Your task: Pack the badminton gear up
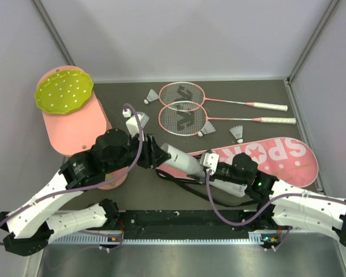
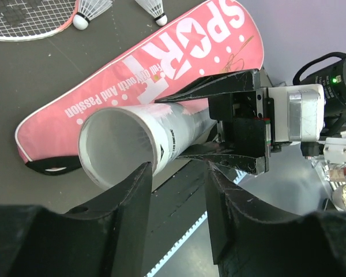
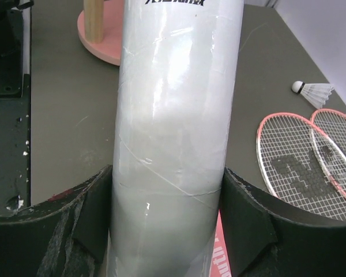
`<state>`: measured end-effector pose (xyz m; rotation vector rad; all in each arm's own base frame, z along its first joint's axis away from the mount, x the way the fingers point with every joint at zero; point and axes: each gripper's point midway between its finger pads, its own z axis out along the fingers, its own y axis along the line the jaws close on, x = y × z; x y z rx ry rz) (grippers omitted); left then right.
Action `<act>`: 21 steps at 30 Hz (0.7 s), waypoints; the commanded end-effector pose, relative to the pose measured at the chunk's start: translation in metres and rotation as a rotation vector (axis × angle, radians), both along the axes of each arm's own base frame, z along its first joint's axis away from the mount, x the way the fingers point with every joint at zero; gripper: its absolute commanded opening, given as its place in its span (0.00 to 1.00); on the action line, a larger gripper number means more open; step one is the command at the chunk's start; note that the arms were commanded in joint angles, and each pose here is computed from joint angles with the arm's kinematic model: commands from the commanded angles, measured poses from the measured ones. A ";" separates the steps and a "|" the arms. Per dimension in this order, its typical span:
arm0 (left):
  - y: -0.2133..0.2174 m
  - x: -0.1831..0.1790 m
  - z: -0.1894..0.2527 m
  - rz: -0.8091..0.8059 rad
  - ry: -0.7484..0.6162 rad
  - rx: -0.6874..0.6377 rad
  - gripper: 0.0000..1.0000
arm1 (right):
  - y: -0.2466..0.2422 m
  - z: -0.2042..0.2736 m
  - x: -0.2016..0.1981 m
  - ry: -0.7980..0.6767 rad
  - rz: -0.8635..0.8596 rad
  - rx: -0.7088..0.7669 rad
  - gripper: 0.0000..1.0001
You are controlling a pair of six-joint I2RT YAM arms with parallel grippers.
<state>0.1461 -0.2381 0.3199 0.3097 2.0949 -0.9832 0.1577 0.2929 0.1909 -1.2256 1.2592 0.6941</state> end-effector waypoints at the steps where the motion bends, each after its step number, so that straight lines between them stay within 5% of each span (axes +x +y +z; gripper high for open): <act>1: 0.002 -0.010 0.010 -0.020 0.004 -0.064 0.46 | 0.002 0.041 0.005 -0.094 -0.007 0.121 0.42; 21: -0.013 0.000 -0.014 -0.061 -0.005 0.016 0.38 | 0.004 0.043 -0.002 -0.089 0.026 0.127 0.42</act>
